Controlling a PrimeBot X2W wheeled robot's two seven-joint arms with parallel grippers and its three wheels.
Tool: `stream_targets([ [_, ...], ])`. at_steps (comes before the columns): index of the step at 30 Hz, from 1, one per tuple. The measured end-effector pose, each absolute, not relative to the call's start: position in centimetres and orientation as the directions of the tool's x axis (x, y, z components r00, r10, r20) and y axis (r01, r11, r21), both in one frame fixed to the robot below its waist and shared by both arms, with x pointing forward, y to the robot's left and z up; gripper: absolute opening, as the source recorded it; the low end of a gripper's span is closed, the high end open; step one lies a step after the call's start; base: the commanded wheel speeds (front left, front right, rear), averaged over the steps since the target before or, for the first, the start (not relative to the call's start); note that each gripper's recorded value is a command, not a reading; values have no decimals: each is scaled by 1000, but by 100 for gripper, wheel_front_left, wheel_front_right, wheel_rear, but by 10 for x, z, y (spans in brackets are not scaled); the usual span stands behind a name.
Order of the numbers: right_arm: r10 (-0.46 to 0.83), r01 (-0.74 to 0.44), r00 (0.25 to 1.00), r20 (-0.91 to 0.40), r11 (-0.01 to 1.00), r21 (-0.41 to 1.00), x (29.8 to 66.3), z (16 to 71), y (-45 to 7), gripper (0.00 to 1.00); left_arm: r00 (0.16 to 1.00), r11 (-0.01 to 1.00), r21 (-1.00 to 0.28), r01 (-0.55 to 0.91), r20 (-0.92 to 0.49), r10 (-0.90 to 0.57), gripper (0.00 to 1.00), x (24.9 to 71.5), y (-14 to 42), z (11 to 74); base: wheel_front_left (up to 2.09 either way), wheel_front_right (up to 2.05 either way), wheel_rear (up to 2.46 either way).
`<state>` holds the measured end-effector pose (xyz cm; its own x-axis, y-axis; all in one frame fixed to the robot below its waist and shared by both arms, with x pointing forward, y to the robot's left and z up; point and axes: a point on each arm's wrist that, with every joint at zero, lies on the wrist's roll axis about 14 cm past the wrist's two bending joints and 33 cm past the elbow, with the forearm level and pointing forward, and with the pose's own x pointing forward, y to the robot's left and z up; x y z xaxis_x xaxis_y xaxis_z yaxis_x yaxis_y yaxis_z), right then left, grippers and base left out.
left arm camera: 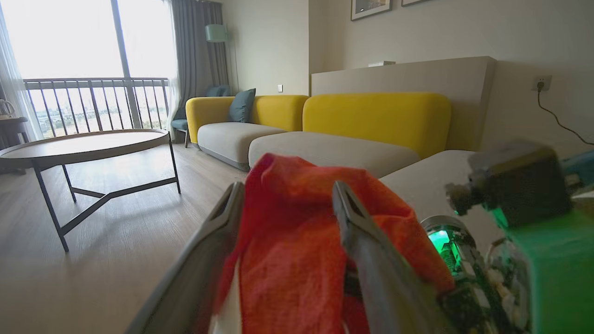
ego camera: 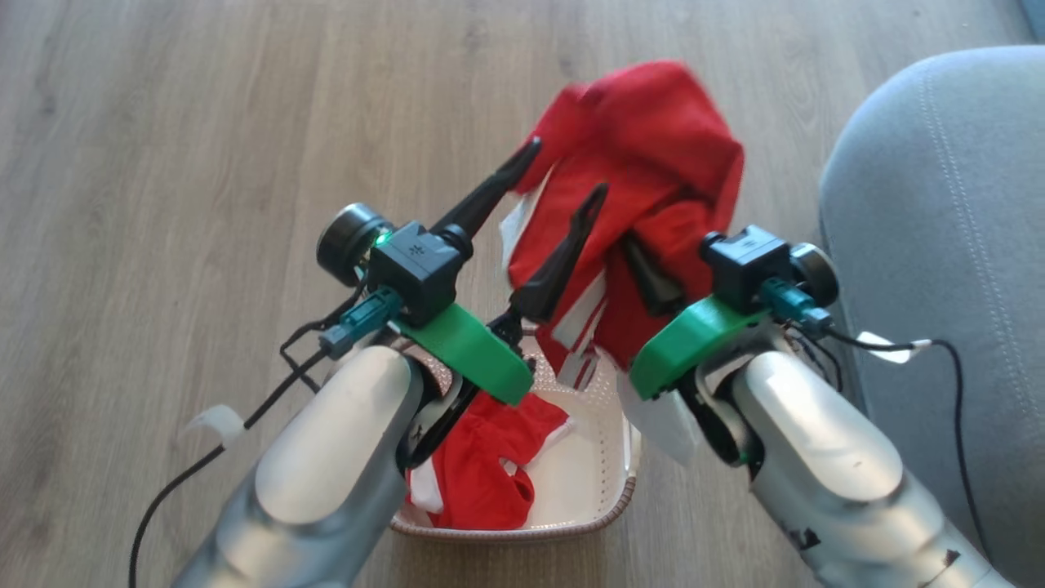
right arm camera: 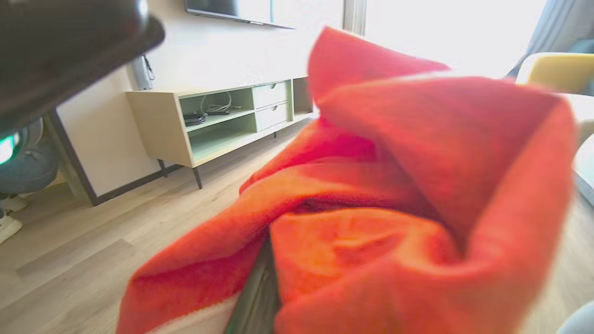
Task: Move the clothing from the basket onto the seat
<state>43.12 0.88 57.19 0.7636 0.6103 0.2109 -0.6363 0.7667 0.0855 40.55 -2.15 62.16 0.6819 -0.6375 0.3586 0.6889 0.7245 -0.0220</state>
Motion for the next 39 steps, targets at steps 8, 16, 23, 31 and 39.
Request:
stream_targets([
  [8, 480, -510, 845, 238, 856, 83, 440, 579, -45, 0, 667, 676, -48, 736, 227, -710, 100, 401, -39, 572, 0, 0, 0],
  [16, 334, -363, 915, 226, 927, 98, 424, 573, -104, 0, 593, 592, -57, 804, 167, -788, 100, 390, -72, 548, 0, 0, 0],
  [23, 190, -220, 952, 238, 970, 106, 400, 578, -155, 0, 498, 492, -78, 867, 138, -856, 100, 369, -110, 536, 0, 0, 0],
  [31, 7, -37, 965, 261, 993, 111, 362, 586, -217, 0, 361, 348, -105, 932, 159, -919, 100, 342, -158, 541, 0, 0, 0],
  [39, -196, 165, 939, 284, 978, 127, 326, 590, -277, 0, 220, 202, -118, 972, 167, -961, 100, 314, -193, 541, 0, 0, 0],
])
